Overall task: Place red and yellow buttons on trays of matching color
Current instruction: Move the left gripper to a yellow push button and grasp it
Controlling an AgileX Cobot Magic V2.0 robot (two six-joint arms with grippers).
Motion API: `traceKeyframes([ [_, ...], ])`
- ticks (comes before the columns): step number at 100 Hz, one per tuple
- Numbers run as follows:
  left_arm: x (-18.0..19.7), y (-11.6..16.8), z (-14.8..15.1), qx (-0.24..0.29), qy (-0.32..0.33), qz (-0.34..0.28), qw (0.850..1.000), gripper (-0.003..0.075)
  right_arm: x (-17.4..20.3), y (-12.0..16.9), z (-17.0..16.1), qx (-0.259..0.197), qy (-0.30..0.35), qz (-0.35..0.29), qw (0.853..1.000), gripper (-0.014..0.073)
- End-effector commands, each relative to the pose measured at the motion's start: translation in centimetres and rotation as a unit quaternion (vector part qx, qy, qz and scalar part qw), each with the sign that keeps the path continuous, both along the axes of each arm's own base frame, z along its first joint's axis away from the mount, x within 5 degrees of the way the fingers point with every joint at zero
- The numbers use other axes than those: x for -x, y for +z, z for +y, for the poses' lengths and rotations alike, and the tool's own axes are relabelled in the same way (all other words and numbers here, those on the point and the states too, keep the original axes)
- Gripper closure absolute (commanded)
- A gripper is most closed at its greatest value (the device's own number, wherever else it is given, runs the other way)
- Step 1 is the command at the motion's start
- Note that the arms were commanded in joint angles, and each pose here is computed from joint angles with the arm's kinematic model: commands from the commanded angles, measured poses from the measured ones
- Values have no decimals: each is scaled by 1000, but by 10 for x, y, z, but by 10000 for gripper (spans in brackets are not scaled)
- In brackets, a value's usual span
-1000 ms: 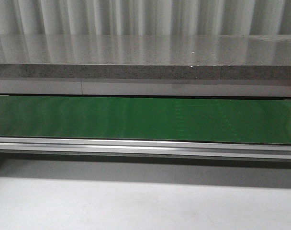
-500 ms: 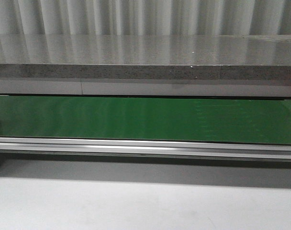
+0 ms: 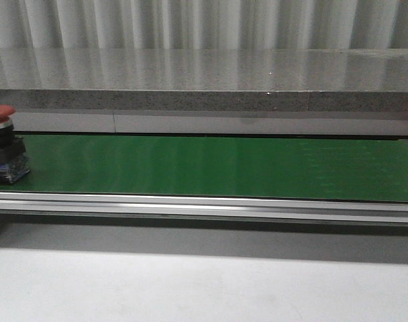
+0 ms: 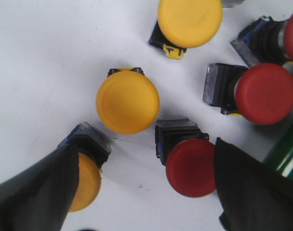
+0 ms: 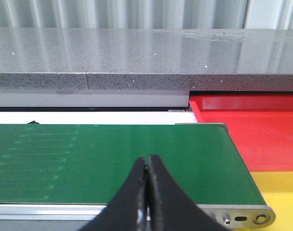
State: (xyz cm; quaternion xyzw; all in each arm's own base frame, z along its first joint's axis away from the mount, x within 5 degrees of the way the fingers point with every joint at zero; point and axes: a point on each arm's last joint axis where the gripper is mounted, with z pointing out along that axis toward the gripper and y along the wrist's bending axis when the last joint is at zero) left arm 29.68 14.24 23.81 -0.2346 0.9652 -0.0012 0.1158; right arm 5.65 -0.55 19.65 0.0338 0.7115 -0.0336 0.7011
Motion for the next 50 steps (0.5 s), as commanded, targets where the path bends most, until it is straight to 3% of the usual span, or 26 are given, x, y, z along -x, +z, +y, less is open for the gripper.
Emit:
traceKeyframes([
  [1, -7, 19, 4, -19, 9, -41, 999, 178, 2, 14, 0, 9, 0, -51, 999, 660],
  [50, -25, -2, 15, -25, 19, -38, 999, 178, 2, 14, 0, 9, 0, -51, 999, 660],
])
